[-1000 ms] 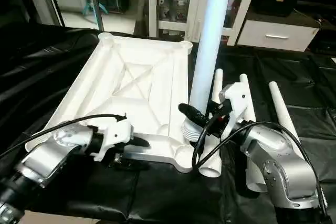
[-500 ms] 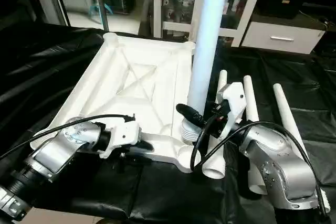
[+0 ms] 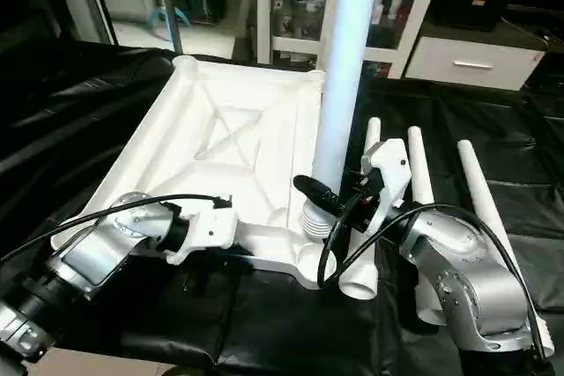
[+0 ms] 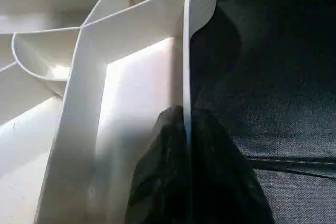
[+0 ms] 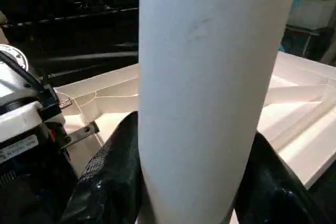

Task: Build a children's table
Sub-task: Insert table leg to table base

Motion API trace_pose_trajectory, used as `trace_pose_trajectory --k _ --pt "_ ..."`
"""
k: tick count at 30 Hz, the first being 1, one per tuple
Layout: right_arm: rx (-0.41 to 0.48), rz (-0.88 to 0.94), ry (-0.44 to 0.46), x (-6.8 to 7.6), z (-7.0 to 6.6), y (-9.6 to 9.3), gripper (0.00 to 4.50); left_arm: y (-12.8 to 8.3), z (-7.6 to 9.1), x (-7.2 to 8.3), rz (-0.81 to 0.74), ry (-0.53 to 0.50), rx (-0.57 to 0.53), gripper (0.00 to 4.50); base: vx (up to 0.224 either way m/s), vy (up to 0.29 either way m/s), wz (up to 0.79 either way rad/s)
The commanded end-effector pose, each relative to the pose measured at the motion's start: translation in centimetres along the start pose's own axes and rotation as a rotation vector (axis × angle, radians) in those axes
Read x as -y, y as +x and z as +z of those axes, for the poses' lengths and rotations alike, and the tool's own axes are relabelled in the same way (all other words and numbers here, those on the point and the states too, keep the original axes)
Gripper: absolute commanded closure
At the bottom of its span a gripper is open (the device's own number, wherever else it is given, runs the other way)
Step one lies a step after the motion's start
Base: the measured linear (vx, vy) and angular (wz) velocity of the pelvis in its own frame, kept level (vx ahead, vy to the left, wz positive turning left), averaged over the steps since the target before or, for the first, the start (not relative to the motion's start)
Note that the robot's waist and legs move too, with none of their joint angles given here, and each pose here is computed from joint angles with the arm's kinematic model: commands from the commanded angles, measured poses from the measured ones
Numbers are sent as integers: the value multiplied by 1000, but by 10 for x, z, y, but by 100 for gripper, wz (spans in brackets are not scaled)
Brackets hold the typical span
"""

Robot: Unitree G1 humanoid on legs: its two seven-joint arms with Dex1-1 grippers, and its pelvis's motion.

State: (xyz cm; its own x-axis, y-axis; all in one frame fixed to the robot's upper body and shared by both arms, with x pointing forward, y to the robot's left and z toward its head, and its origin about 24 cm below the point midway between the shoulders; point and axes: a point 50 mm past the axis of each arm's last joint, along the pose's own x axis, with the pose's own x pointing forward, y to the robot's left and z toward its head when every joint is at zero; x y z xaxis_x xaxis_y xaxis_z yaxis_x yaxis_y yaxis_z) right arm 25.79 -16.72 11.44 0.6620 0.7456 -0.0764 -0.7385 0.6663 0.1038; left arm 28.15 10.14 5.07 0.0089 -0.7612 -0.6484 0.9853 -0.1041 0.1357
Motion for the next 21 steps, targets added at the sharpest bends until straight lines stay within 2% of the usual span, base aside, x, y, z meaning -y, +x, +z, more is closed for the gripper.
trace_pose_trajectory --k 1,8,14,19,21 --pt "39 -18 -27 1 9 3 265 1 -14 0 37 -78 -73 446 0 0 0" --pt "86 -127 42 7 9 11 265 -12 -31 7 166 -216 -84 446 0 0 0" --pt "110 -162 97 11 9 22 265 -38 -53 20 357 -347 -205 446 4 1 -8" --pt "114 -148 108 12 11 30 265 -46 -57 29 432 -392 -256 446 8 -2 -24" --pt "113 -130 113 12 11 36 265 -37 -45 38 394 -379 -199 446 0 0 0"
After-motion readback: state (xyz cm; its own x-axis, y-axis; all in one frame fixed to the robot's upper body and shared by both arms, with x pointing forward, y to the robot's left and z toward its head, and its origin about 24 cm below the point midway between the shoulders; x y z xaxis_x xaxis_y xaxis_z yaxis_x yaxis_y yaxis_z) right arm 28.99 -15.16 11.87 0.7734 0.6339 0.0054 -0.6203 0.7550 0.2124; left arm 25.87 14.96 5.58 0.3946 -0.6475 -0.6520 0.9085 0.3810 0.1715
